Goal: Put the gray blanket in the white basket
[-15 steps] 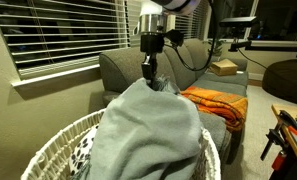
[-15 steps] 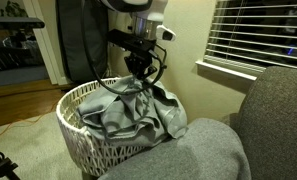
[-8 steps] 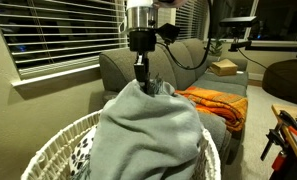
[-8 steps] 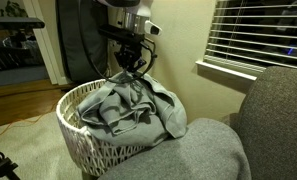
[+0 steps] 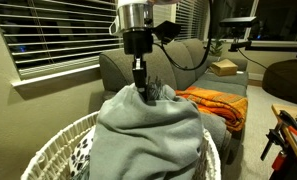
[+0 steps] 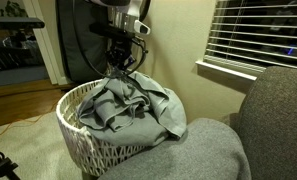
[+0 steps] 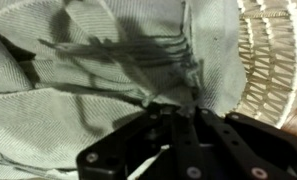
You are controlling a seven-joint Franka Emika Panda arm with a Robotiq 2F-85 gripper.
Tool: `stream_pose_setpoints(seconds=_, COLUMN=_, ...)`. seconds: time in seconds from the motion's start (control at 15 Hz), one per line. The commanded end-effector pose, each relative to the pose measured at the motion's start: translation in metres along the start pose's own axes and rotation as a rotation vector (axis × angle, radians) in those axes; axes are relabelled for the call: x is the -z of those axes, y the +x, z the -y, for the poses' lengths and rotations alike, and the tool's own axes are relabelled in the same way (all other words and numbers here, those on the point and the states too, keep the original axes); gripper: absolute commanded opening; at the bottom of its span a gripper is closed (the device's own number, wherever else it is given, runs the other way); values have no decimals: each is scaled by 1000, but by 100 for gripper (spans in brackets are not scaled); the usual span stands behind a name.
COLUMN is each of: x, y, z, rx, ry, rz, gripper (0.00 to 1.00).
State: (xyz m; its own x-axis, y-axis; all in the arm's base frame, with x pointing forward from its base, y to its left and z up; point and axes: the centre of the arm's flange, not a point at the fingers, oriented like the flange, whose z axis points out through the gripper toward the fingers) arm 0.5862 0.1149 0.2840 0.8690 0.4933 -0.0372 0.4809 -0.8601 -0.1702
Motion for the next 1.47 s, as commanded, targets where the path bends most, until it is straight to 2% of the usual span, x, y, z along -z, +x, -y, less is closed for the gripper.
stream_pose_setpoints(seconds=0.0, x=0, y=-4, z=32, rx=42, ry=-17, rz=53, gripper=2)
stream_pose_setpoints(seconds=0.4, x=-15, y=7, z=83, rx=143, ry=-46, rz=103, gripper=2)
stream_pose_setpoints(seconds=0.8, x=-29, y=33, z=131, rx=211, ry=-63, rz=147, gripper=2)
stream_pose_setpoints(seconds=1.4, x=-39, y=79, z=139, rx=230, ry=-43, rz=139, gripper=2)
